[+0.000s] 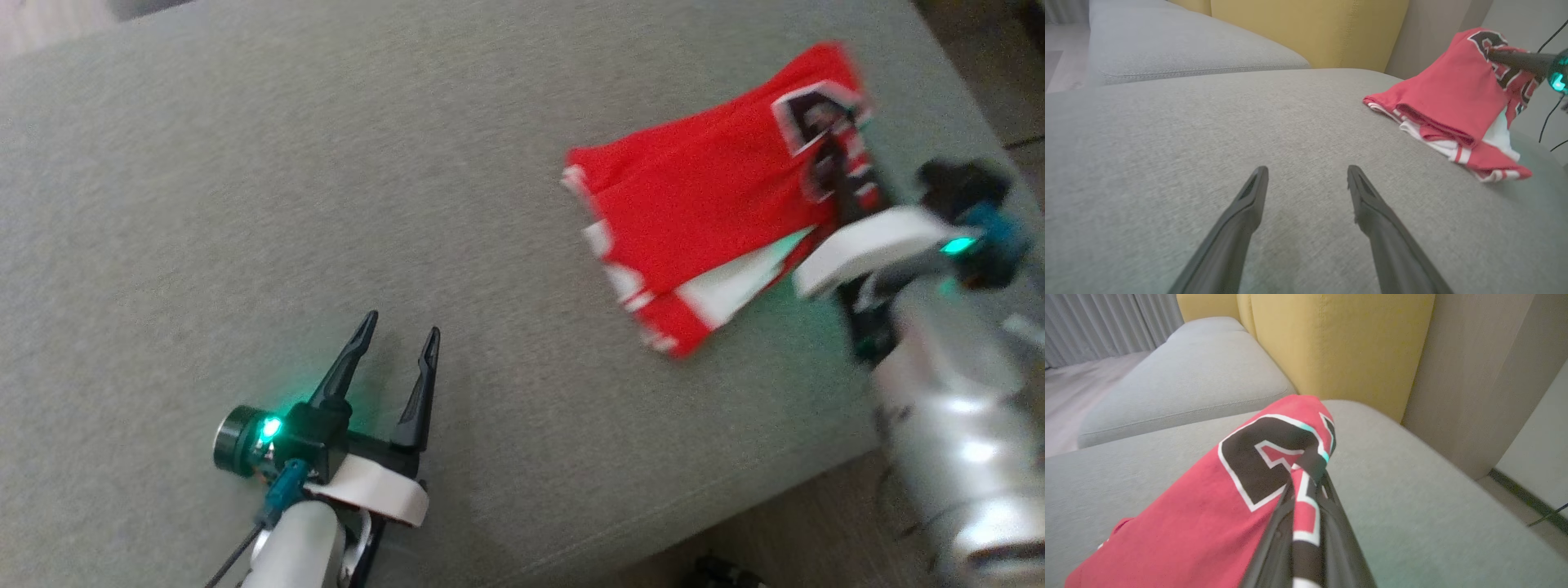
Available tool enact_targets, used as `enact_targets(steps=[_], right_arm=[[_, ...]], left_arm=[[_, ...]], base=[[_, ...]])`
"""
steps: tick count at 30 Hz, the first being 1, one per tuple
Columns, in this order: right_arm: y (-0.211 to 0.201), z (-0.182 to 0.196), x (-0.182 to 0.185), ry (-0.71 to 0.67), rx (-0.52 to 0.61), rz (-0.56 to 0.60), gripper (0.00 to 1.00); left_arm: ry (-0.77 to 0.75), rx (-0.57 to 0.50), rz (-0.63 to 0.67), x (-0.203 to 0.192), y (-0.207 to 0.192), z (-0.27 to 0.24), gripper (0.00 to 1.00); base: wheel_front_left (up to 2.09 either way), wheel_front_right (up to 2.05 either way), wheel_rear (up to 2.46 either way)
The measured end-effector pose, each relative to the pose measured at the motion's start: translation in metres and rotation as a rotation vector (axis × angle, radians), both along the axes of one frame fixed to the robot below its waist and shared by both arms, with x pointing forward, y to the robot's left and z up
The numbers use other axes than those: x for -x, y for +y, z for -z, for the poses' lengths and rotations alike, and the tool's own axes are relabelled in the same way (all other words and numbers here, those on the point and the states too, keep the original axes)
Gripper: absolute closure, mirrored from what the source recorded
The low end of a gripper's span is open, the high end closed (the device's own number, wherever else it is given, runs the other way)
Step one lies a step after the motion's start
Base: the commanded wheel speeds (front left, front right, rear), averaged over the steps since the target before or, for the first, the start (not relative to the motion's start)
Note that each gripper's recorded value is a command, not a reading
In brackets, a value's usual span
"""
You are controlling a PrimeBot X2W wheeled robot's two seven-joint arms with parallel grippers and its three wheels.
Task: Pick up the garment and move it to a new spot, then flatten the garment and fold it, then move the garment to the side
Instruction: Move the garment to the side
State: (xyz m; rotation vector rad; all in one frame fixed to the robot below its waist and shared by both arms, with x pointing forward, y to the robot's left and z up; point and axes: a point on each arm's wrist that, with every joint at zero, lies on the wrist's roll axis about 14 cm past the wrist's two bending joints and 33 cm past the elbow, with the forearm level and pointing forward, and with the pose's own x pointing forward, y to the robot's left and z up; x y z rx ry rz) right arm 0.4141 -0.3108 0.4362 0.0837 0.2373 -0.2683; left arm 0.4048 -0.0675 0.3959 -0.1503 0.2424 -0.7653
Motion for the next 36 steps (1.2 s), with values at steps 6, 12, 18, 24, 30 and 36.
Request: enact_targets(steps=[6,12,18,24,30,36], right_arm=[[-0.065,-0.027,-0.034,0.039,0.200,0.045,1.00],[-0.111,-0.041,-0.051,0.067,0.291,0.128,1.00],[-0.125,-0.039,-0.058,0.112,0.373,0.159,0.00],[-0.073,-0.066,-0.088,-0.048,0.336,0.104,0.00],[0.016,-0.101,-0.109,-0.255,0.255,-0.068,0.00],[0.060,-0.046,-0.068,-0.190,0.084,-0.149,0.00]], left_arm=[[0.011,-0.028,-0.065,-0.009,0.025,0.010,0.00],[0.002,-0.037,-0.124,-0.020,0.045,0.012,0.00],[0.005,-0.040,-0.176,-0.027,0.061,0.014,0.00],[-0.022,-0.062,-0.265,-0.038,0.086,0.005,0.00],[-0.054,-0.087,-0.369,-0.038,0.115,-0.009,0.00],[-0.060,-0.116,-0.487,-0.025,0.153,-0.017,0.00]], base=[[0.00,0.00,0.00],[0.00,0.00,0.00],[0.00,0.00,0.00],[0.00,0.00,0.00],[0.00,0.00,0.00],[0.00,0.00,0.00]])
